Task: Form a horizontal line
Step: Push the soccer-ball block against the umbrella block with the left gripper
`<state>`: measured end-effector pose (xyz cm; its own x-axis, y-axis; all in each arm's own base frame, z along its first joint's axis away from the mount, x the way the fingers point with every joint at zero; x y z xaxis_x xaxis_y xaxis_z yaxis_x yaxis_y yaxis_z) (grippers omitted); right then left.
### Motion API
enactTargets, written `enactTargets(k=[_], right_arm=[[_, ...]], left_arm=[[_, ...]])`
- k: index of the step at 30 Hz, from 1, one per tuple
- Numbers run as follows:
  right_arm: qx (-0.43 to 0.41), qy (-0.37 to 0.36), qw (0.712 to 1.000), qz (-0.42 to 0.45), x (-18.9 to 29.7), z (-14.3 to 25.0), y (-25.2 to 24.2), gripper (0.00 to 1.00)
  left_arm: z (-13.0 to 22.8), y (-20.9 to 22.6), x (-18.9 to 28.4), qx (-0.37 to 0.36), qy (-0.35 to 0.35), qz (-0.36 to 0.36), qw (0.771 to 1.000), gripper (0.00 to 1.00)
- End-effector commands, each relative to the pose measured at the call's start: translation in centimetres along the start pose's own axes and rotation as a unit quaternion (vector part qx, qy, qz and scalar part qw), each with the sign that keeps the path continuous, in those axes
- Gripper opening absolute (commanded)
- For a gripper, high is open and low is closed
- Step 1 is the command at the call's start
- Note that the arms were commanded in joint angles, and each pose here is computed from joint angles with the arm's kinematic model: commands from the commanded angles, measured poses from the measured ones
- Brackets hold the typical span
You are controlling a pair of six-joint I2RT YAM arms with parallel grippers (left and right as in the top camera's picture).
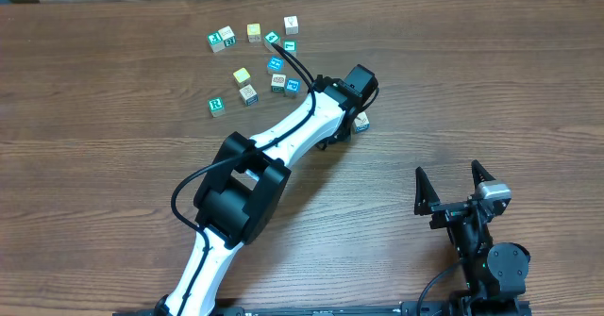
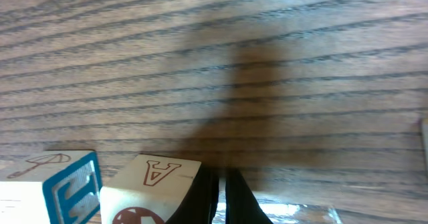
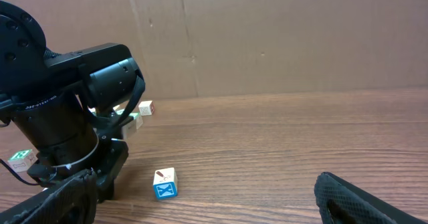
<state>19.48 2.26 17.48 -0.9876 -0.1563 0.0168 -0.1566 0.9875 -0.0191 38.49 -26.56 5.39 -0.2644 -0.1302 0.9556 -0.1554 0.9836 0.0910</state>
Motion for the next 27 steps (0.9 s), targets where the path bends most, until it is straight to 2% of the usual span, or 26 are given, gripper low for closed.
enactTargets(k=[1,27], right_arm=[[-0.002,0.000,1.000,0.001,0.0,0.3,0.0,1.00],[-0.001,0.000,1.000,0.001,0.0,0.3,0.0,1.00]], left_arm=[[0.0,0.9,-1.4,0.016,0.004,-0.024,1.000,0.04],[0.0,2.1,-1.4,0.029,-0.001,-0.055,0.998,0.04]])
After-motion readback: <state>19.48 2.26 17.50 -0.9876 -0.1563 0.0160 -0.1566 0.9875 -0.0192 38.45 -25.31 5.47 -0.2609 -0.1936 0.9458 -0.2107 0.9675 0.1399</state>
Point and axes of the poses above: each gripper's point midway between its finger pads, its own x axis back along the fingers, its own y axis along the line the jaws close on, z = x × y, the point moved 5 cm from there along x, back along the fingers, and after that the axes turned 8 degrees about x, right-handed, at the moved point
